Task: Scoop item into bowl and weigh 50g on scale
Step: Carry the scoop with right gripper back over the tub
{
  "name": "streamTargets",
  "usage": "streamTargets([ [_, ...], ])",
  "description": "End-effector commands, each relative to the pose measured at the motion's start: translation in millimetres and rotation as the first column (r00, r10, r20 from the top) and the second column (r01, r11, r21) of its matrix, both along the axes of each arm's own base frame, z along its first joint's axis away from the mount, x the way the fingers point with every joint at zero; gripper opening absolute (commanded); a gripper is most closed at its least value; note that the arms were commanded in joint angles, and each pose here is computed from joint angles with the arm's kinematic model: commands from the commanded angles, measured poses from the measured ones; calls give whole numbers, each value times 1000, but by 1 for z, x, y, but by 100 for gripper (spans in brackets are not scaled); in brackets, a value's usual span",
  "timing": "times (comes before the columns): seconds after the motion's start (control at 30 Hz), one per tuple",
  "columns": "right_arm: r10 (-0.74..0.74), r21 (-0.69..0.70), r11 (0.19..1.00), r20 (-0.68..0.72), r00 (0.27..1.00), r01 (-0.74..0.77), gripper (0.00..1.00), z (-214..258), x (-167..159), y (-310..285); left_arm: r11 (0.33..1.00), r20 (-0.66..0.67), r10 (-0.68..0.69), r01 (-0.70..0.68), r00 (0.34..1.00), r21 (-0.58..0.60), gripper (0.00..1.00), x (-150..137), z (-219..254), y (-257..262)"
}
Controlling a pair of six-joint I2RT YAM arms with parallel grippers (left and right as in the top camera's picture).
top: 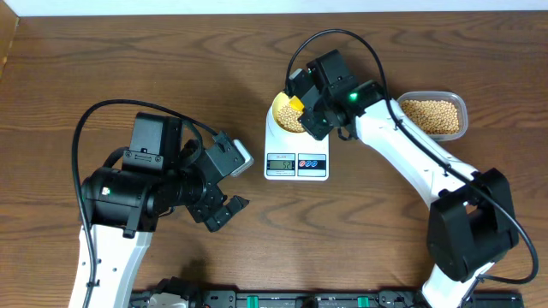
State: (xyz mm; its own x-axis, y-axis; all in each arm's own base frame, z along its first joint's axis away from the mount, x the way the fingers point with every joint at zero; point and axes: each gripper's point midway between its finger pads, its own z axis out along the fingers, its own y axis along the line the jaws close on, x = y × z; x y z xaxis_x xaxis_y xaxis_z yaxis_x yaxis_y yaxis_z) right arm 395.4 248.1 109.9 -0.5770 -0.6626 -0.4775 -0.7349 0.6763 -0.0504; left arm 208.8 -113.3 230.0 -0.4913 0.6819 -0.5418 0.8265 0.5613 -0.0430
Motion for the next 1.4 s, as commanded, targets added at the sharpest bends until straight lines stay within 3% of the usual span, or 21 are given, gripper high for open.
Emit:
streamTargets([
  [0.0,-4,58,998,-46,999,7,1,0,-10,13,1000,30,-11,11,999,-1,99,1,8,0],
  [0.23,-18,156,987,-110,994,36,1,9,-18,22,1000,30,-11,11,999,-1,99,1,8,0],
  [0.63,-134,275,941,-231,964,197,1,16,-4,0,1000,30,-11,11,999,-1,99,1,8,0],
  [0.97,-213,246,933,-209,954,262,1,13,12,-27,1000,30,-11,11,999,-1,99,1,8,0],
  [1.37,-153,328,917,-236,960,227,1,29,5,-15,1000,30,-11,11,999,-1,99,1,8,0],
])
